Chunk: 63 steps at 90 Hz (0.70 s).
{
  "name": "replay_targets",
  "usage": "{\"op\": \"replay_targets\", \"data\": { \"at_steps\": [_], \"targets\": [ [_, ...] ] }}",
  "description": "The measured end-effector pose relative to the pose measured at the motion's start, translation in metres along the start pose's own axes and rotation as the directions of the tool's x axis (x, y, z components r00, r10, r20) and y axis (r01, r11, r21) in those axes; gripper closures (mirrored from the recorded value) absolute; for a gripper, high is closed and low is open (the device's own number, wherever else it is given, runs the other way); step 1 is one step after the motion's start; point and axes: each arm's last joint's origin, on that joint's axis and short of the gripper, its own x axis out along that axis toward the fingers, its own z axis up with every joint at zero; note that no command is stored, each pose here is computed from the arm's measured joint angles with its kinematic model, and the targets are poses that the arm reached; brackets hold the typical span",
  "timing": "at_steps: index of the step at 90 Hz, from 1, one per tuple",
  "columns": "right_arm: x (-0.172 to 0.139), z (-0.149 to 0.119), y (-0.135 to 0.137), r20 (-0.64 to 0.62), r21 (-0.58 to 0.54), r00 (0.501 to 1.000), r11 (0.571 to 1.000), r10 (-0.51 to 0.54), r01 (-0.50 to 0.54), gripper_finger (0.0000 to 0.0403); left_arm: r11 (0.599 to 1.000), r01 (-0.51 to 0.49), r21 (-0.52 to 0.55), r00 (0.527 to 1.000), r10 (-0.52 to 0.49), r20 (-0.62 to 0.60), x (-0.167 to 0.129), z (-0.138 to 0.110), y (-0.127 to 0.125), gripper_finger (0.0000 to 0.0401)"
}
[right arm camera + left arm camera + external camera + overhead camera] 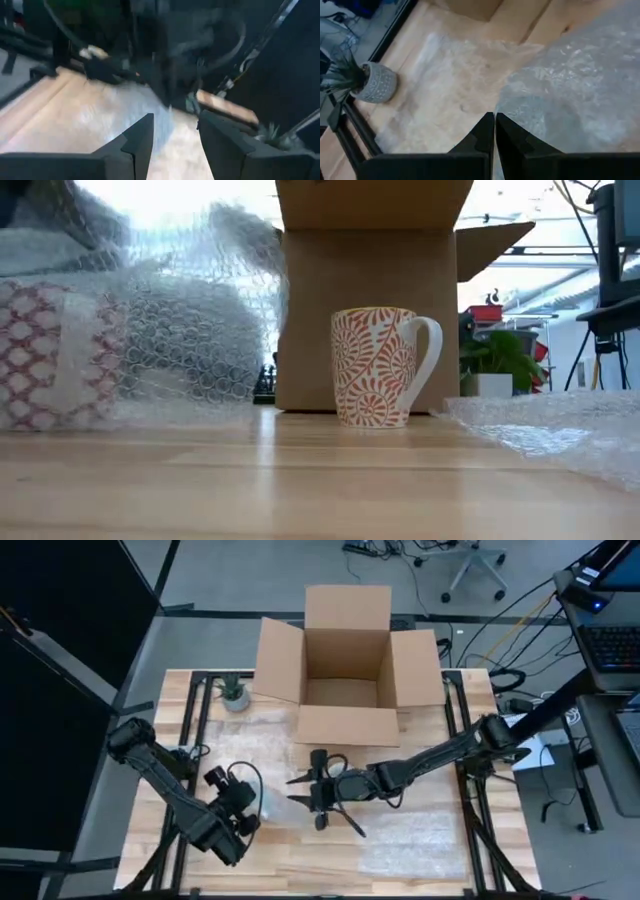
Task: Wrap mug
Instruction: Wrap the red mug with the bubble wrap
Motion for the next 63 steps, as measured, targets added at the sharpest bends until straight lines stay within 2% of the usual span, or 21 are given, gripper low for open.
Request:
{"op": "replay_targets", "data": {
  "at_steps": [7,15,24,32,53,63],
  "targets": [
    [-0.001,0.001,0.003,0.004,0.045,1.0,0.999,0.01,-0.01,0.0261,1.0,-0.005,0.0,1.0,0.005,-0.001,0.005,-0.003,-0.001,0.0399],
    [0.005,-0.009,0.012,-0.021,0.102,0.998,0.994,0.051,-0.049,0.0261,1.0,-0.009,0.003,1.0,0.009,0.0,0.008,-0.006,-0.002,0.0399],
    [0.013,-0.023,0.023,-0.056,0.127,0.996,0.99,0.064,-0.057,0.0261,1.0,-0.008,0.003,1.0,0.008,0.003,0.008,-0.006,-0.002,0.0399],
    [0.013,-0.023,0.032,-0.043,0.134,0.996,0.988,0.077,-0.071,0.0261,1.0,-0.009,0.005,1.0,0.009,0.002,0.008,-0.006,-0.002,0.0399],
    [0.0,-0.007,0.055,0.03,0.034,0.992,0.991,0.126,-0.127,0.0261,1.0,-0.009,0.003,1.0,0.009,0.001,0.008,-0.006,-0.002,0.0399],
    [-0.005,-0.007,0.067,0.008,0.027,0.987,0.986,0.163,-0.163,0.0261,1.0,-0.007,-0.023,1.0,0.007,-0.003,0.008,-0.006,-0.002,0.0399]
  ]
}}
